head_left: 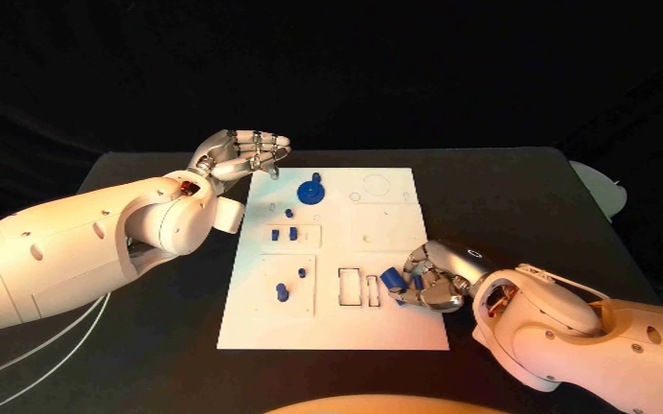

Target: Assemble the parts on the task board

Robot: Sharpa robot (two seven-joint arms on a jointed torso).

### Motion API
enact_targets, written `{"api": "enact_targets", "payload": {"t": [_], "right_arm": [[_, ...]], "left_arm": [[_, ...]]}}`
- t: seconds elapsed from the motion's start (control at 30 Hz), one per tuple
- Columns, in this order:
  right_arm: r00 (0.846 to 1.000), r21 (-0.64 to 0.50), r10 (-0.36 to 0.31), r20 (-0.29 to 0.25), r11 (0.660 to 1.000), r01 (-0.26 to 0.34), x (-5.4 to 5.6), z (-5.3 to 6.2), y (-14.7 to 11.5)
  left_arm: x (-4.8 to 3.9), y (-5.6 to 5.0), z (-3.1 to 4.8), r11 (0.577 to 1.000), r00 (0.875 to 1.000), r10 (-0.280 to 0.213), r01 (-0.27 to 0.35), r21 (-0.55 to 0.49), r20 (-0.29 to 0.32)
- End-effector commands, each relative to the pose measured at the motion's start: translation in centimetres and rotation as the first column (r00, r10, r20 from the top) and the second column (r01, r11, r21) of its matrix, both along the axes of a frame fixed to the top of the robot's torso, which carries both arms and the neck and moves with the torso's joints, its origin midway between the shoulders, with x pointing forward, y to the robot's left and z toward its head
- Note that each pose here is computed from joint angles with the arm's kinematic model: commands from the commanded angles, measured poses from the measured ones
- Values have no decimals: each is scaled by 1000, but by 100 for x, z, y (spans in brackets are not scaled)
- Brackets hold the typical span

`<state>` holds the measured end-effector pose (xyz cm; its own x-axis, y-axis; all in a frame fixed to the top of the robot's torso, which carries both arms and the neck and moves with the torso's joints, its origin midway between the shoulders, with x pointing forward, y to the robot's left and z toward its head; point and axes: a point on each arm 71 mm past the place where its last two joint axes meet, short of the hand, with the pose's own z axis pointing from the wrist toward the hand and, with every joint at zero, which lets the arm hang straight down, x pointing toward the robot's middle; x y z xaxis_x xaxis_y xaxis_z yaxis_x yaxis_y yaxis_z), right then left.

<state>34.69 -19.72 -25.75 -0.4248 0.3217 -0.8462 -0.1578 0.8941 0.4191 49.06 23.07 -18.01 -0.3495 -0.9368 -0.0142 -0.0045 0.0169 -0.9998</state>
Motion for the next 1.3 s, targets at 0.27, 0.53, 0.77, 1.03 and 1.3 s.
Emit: {"api": "enact_targets", "payload": {"t": [0.27,0.53,0.77,1.03,1.3], "right_arm": [[1000,-39,9,-10,999,-9,-6,-99,62],[1000,-24,-13,15,1000,13,-8,-85,63],[998,31,-33,56,999,31,-60,16,70],[997,107,-36,70,994,29,-100,167,174],[999,126,-5,32,992,1,-91,152,319]], "left_arm": [[-10,-18,13,1000,1000,-17,17,-12,1],[-12,-14,15,1000,1000,-15,15,-12,2],[-10,-11,14,1000,1000,-14,14,-12,2],[-7,-26,13,1000,1000,-16,16,-13,3],[-7,-36,14,1000,1000,-18,18,-13,3]]}}
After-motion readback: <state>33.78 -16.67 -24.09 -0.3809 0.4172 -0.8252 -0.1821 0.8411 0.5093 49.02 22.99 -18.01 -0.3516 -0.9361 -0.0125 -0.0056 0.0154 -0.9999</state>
